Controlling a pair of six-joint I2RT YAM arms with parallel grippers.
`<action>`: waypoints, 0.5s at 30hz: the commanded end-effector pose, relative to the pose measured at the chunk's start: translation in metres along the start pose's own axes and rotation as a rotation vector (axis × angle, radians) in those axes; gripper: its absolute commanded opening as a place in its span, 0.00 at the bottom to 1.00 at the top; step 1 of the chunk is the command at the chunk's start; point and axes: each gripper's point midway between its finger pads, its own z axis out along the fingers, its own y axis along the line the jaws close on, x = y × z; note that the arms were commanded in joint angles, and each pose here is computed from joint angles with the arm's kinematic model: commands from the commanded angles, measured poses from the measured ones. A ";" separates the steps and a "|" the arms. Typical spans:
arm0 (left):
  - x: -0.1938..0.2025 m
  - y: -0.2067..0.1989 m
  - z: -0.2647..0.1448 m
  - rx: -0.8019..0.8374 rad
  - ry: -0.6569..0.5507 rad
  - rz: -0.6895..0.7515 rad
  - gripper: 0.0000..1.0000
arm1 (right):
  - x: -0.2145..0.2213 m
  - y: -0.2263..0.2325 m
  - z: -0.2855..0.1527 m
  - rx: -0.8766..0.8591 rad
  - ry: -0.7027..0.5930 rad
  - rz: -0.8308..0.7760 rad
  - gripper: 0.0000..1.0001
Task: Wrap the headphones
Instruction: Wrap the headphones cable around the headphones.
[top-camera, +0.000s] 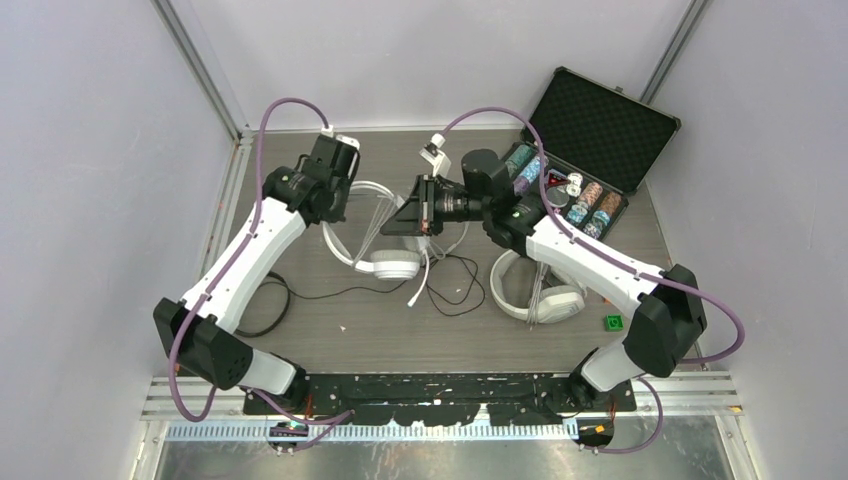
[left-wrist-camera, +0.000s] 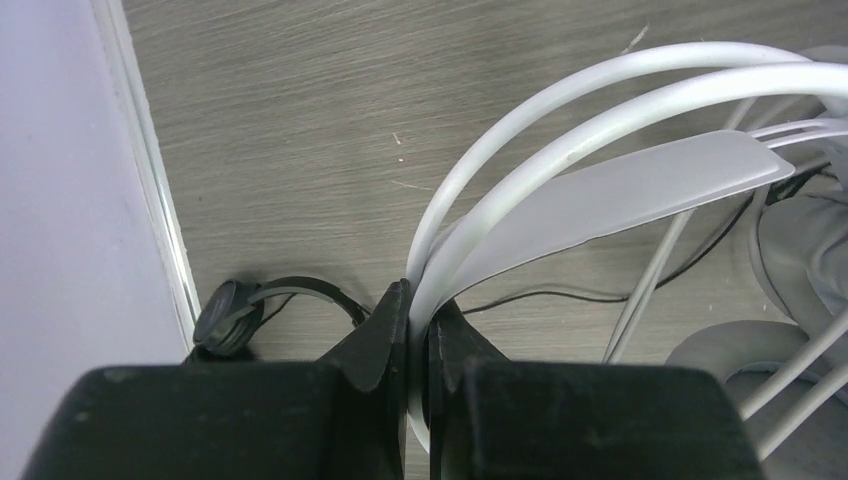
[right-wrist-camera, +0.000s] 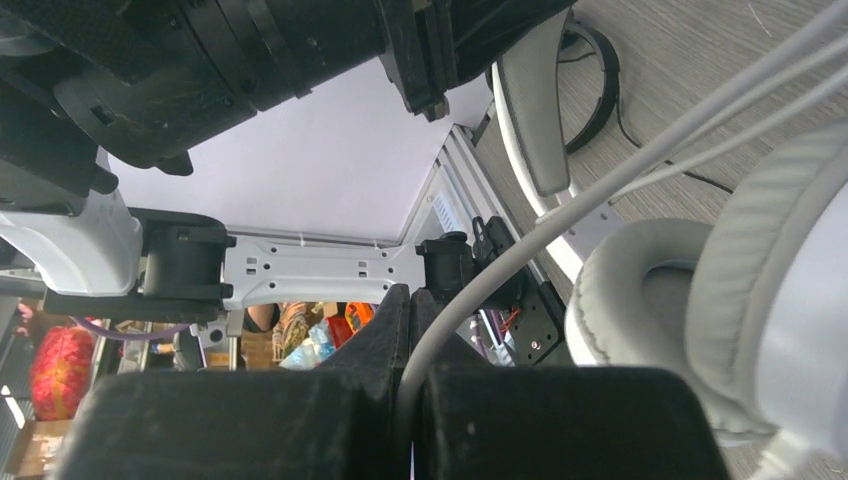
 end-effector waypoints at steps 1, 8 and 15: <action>-0.031 0.025 -0.014 -0.110 -0.159 -0.222 0.00 | -0.010 0.041 -0.001 -0.090 -0.037 -0.115 0.03; -0.044 0.037 -0.016 -0.114 -0.175 -0.379 0.00 | 0.000 0.047 0.001 -0.083 -0.027 -0.154 0.00; -0.043 0.045 -0.017 -0.139 -0.179 -0.386 0.00 | -0.004 0.055 -0.010 -0.054 -0.080 -0.208 0.00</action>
